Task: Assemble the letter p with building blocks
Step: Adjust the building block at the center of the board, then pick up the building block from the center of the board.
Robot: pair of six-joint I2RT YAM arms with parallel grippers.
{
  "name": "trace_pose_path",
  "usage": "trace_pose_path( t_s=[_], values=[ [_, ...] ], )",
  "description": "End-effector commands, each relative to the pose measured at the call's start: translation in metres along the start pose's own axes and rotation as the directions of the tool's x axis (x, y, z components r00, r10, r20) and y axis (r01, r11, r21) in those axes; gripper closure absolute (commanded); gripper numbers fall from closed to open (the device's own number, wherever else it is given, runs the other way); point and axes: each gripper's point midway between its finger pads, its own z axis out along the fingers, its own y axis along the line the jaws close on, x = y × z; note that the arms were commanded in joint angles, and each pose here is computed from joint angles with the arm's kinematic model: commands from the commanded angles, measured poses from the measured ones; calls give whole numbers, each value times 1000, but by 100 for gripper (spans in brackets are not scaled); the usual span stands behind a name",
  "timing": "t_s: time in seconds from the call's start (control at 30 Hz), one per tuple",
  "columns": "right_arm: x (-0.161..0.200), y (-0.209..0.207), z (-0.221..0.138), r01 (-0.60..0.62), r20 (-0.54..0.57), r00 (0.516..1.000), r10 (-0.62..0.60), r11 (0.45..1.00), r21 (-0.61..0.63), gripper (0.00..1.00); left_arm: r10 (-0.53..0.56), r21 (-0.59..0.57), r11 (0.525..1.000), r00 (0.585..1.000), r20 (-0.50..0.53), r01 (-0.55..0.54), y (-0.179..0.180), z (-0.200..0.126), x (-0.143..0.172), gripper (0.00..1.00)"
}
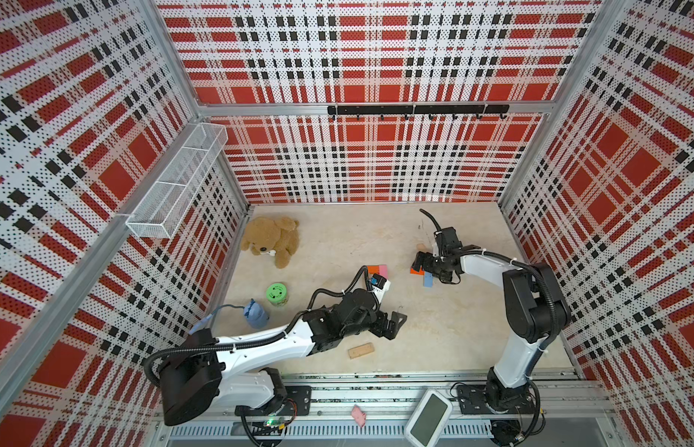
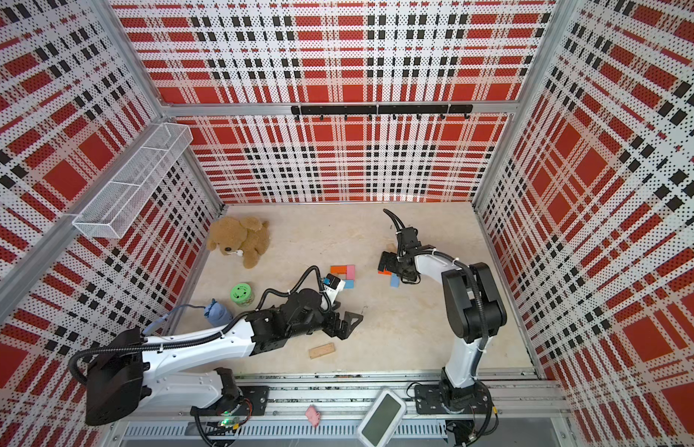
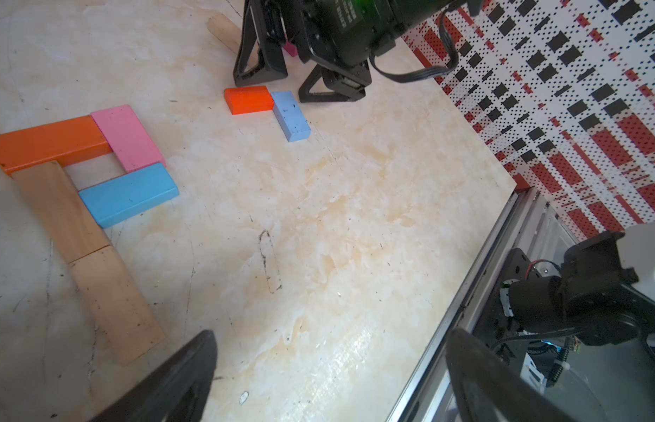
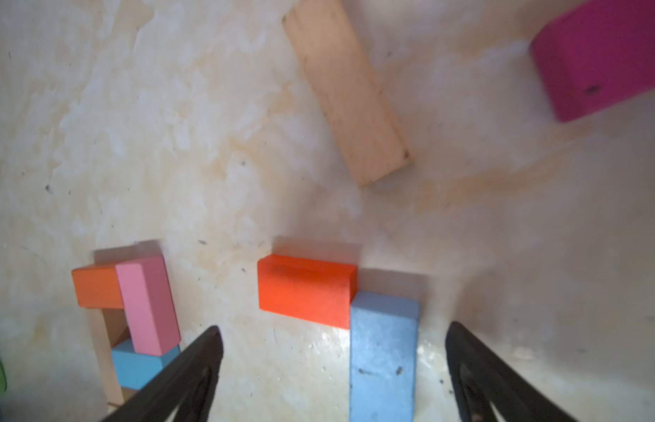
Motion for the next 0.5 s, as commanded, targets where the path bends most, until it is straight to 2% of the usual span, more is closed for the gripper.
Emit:
trace_pose_path(
  t_s=[0.0, 0.13, 0.27, 0.47],
  values=[
    [-39, 6, -20, 97, 105, 989, -102, 994, 55, 8, 1, -4, 1000, 999, 40, -1, -3, -6, -13, 1],
    [-50, 4, -11, 173, 74, 981, -181, 979, 104, 11, 1, -8, 1000, 1000, 28, -1, -2, -1, -11, 1],
    [-61, 5, -4, 217, 76, 971, -229, 967, 132, 11, 1, -11, 1000, 1000, 18, -1, -1, 1, -10, 1],
    [-69, 2, 11, 263, 33, 962, -272, 950, 171, 17, -2, -13, 1000, 1000, 21, 3, 1, 0, -10, 1]
  ],
)
